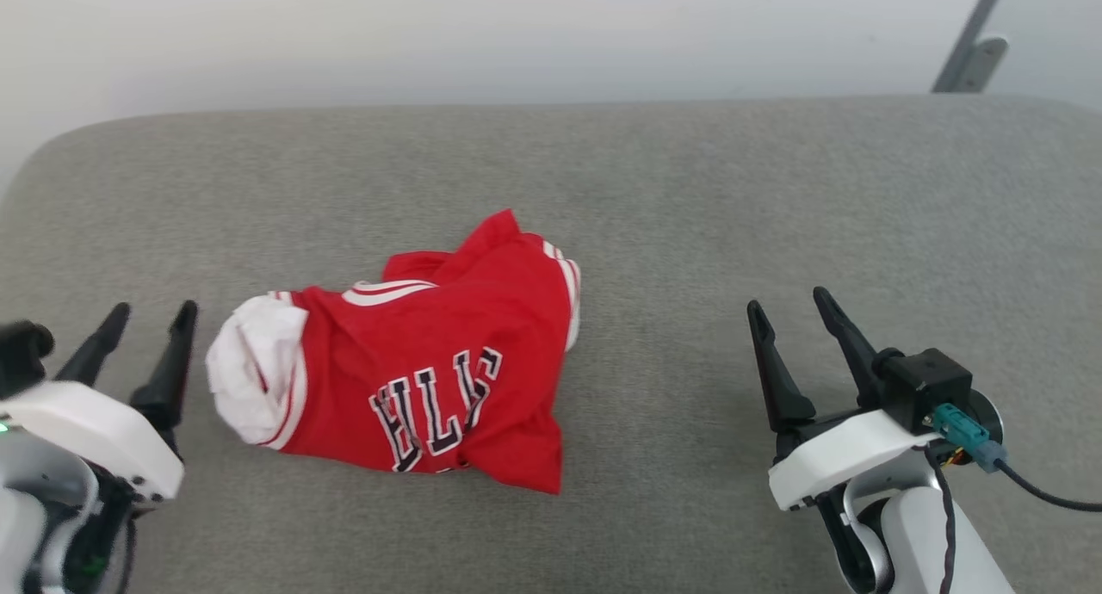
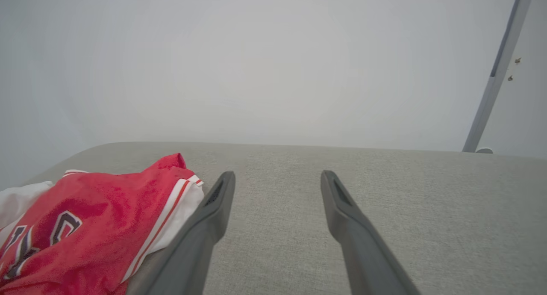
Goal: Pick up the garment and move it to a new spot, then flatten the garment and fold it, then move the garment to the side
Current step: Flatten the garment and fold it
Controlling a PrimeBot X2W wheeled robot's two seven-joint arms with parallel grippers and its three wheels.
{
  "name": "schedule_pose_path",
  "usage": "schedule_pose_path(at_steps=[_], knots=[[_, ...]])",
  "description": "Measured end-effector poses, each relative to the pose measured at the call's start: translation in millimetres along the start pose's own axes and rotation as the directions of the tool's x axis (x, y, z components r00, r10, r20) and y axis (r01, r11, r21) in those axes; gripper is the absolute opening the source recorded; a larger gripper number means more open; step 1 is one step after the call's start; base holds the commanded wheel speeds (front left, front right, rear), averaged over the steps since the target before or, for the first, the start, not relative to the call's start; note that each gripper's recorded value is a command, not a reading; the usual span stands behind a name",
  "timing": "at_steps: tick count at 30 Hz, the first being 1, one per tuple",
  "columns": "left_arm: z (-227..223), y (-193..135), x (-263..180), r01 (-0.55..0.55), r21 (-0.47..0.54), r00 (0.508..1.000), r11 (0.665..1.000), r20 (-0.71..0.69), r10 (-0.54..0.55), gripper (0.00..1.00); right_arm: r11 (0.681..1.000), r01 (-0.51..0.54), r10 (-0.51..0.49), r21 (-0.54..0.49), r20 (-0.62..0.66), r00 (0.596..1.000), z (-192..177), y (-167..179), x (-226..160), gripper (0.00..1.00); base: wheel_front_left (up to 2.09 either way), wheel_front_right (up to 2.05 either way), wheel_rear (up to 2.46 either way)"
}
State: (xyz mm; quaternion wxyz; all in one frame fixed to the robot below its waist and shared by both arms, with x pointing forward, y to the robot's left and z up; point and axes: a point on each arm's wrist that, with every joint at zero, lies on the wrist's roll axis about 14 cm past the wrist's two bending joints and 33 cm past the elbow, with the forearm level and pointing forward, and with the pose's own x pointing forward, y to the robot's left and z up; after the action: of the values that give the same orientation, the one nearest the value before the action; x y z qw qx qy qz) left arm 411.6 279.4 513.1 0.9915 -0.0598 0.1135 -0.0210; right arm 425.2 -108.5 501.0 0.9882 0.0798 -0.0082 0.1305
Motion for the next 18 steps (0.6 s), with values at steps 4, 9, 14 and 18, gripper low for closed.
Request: schedule_pose_path(at_steps=[4,9,14,18], knots=[[8,-2,-21,-0.006,0.011,0.993,1.0,0.12,0.005,1.0,0.999,-0.048,0.048,-0.001,-0.011,0.999,0,17,4,1.0,0.0,0.0,0.0],[11,3,-49,-0.059,0.02,0.974,0.998,0.22,0.054,1.0,0.993,-0.119,0.118,-0.003,-0.033,0.992,0,41,10,1.0,0.0,0.0,0.0],[11,15,-74,-0.144,0.001,0.951,0.99,0.276,0.138,1.0,0.979,-0.204,0.201,-0.018,-0.085,0.976,-4,65,20,1.0,0.0,0.0,0.0],[14,23,-91,-0.208,-0.035,0.925,0.977,0.319,0.208,1.0,0.962,-0.272,0.265,-0.028,-0.158,0.951,-13,83,31,1.0,0.0,0.0,0.0]])
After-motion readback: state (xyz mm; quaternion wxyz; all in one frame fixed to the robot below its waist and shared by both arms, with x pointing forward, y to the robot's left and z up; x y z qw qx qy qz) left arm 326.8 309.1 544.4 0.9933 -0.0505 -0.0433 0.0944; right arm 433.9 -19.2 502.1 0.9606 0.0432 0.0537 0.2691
